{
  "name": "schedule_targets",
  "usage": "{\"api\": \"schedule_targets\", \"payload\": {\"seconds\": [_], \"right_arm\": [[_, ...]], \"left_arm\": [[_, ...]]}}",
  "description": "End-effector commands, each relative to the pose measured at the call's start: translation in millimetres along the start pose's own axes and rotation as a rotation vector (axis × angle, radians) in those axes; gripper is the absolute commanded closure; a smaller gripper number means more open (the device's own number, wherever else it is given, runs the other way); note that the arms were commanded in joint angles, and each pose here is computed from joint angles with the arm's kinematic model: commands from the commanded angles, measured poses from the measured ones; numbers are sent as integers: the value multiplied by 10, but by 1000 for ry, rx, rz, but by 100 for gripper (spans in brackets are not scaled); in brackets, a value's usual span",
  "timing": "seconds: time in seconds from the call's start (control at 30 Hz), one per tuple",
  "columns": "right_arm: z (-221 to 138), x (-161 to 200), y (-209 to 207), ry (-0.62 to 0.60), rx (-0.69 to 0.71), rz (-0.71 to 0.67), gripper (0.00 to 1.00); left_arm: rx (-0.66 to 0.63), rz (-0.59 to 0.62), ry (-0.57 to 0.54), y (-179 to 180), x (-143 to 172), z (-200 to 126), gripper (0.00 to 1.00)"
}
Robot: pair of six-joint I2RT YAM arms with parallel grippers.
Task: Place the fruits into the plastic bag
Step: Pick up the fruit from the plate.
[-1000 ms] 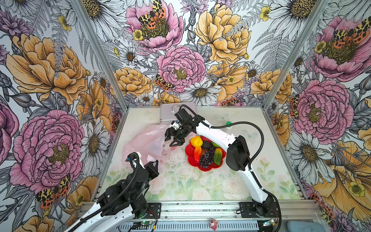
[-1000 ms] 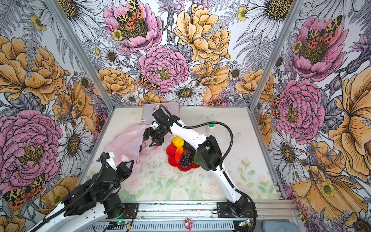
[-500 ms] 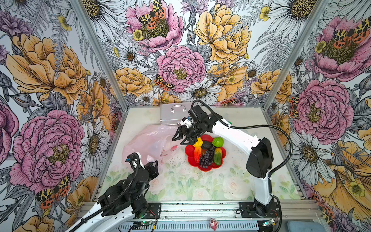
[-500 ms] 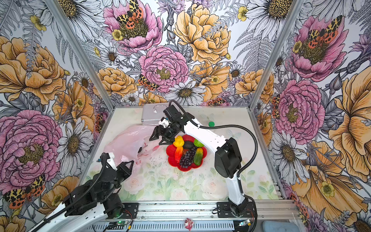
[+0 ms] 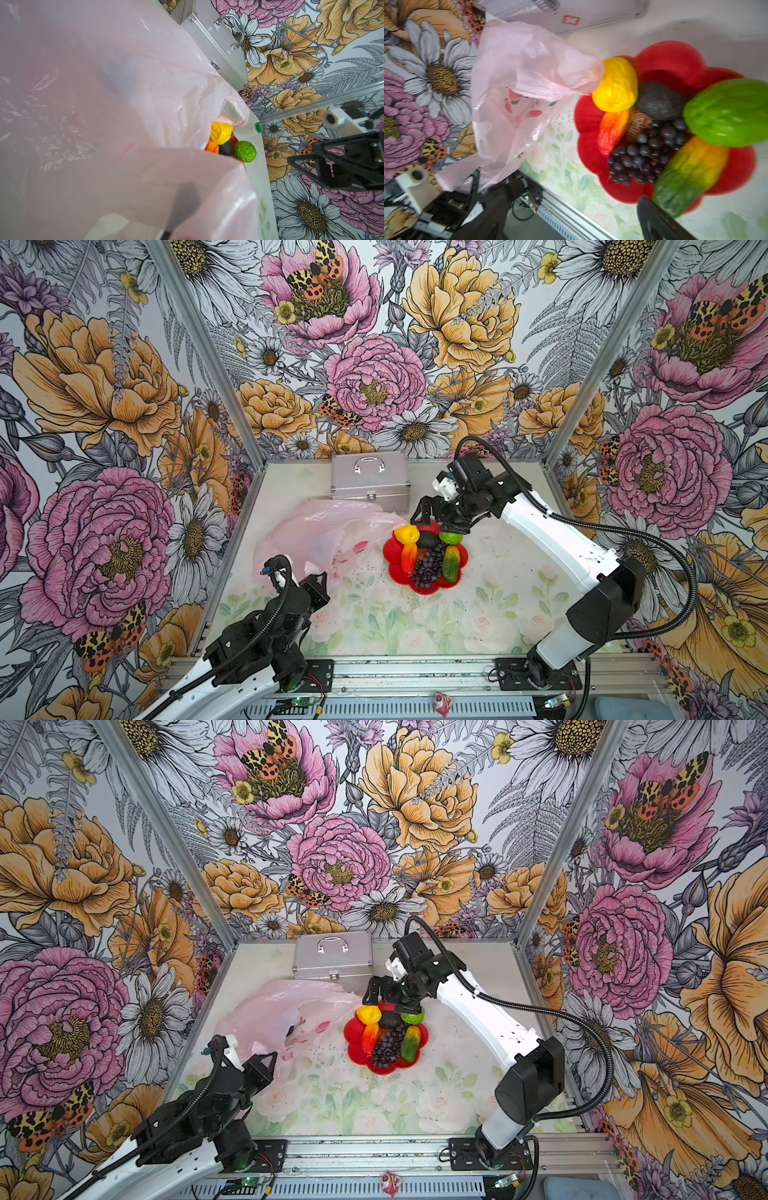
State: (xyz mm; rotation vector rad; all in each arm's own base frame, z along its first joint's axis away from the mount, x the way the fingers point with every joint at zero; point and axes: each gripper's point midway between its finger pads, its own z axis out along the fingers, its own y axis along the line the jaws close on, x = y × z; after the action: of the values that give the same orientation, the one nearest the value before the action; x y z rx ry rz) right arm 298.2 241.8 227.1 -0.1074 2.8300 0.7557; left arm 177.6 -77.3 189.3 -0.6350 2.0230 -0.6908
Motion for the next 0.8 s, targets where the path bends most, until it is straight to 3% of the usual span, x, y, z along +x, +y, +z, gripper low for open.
{"api": "schedule_targets", "payload": {"seconds": [0.0, 0.27, 0.77], "right_arm": [[-71, 7, -585, -10, 238, -36, 1], [187, -319, -1021, 42, 297, 17, 0], [658, -547, -1259, 147, 256, 43, 1]], "left_arm": [[1, -22, -33, -4, -80, -25, 100], [21, -50, -57, 20, -119, -57, 100], [7, -58, -76, 43, -145, -48, 100]]}}
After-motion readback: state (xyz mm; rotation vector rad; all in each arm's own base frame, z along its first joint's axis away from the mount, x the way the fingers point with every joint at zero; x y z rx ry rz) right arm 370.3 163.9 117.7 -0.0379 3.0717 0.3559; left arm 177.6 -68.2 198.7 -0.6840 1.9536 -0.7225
